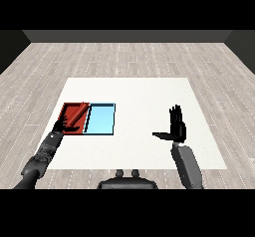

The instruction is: Pick the red can and put it in the red box

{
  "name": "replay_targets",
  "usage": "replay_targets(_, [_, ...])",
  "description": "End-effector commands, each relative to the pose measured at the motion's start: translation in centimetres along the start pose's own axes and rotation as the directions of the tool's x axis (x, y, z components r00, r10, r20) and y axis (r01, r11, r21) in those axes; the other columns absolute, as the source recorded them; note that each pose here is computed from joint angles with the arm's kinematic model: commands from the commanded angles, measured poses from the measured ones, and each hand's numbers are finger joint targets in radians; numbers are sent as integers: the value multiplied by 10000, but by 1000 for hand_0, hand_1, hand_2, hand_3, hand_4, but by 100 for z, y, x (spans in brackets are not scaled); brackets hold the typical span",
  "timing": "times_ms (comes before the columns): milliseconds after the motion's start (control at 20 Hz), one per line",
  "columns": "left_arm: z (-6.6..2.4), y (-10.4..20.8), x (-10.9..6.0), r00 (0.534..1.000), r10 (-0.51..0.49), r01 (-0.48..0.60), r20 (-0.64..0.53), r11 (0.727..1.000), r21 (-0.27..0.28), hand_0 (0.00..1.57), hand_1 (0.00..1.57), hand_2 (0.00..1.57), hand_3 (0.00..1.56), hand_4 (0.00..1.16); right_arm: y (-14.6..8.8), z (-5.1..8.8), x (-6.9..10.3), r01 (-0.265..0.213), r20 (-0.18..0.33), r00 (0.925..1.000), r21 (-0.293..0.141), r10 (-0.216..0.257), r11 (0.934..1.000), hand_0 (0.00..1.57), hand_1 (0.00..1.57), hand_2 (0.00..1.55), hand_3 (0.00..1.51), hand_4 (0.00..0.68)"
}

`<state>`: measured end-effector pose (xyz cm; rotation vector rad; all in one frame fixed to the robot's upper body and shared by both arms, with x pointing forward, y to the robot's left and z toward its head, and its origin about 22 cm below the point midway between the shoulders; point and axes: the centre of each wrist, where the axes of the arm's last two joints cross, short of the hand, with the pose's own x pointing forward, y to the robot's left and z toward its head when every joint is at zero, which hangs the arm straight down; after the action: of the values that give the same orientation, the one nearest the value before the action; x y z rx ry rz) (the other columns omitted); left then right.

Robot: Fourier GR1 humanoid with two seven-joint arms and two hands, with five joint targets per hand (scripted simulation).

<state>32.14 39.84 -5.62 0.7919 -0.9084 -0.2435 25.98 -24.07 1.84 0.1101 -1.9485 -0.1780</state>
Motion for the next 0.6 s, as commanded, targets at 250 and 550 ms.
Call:
replay_targets(250, [-43, 104, 627, 6526, 5777, -5948, 4903, 7914, -1408, 470, 470, 470, 0, 0, 58, 84, -51, 468, 62, 9989, 141, -469, 9988, 0, 0, 0, 0, 0])
replay_targets(550, [217, -492, 984, 1741, 8224, -7171, 5416, 4829, -5026, 0, 0, 0, 0, 0, -103, 37, 37, -105, 233, 9997, 427, 95, 9990, 0, 0, 0, 0, 0])
